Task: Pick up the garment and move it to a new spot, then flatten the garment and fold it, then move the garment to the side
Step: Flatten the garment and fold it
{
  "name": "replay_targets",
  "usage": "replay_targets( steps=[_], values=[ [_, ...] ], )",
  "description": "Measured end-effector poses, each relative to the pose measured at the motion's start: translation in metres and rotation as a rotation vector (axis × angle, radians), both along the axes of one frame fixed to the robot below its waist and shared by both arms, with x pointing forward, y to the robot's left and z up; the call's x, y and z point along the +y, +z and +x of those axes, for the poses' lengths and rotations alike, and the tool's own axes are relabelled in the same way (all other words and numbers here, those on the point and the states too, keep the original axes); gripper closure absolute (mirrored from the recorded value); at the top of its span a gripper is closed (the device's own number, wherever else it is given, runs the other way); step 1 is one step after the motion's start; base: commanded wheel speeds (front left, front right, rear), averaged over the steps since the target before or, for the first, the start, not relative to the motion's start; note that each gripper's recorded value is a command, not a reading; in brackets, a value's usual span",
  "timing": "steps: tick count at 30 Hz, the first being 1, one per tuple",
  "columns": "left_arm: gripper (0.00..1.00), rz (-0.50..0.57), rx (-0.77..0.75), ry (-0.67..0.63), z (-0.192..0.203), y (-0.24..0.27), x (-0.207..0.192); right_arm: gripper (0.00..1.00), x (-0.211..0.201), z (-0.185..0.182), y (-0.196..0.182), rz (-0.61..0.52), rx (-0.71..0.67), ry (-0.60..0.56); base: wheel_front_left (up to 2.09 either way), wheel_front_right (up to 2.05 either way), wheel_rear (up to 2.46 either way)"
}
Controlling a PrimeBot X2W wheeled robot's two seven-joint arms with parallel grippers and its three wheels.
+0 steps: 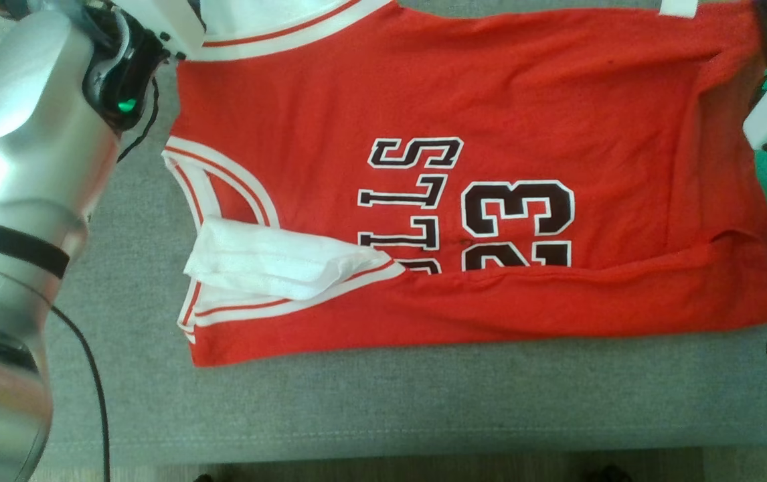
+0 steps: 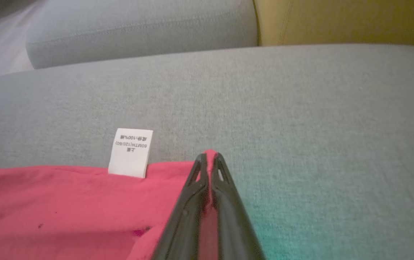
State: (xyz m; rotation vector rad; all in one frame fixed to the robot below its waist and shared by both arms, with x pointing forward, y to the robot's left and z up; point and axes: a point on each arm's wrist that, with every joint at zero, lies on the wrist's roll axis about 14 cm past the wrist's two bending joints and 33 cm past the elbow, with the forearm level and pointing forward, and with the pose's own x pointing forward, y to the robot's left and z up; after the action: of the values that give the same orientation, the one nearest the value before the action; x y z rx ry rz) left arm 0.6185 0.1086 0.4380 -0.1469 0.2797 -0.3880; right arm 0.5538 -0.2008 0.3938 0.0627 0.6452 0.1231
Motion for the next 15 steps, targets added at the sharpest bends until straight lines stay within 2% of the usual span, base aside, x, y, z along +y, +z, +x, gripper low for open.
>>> replay_targets(
  steps=[7, 15],
  values=[
    [1.0, -0.04, -0.066, 0.013, 0.001, 0.024, 0.003, 1.0, 0.004, 0.012, 0.027, 0.029, -0.121, -0.004, 0.0, 0.0, 0.0],
    [1.0, -0.096, -0.12, 0.032, -0.008, 0.046, 0.014, 1.0, 0.009, 0.005, 0.045, 0.169, -0.185, -0.05, 0.0, 0.0, 0.0]
  ],
)
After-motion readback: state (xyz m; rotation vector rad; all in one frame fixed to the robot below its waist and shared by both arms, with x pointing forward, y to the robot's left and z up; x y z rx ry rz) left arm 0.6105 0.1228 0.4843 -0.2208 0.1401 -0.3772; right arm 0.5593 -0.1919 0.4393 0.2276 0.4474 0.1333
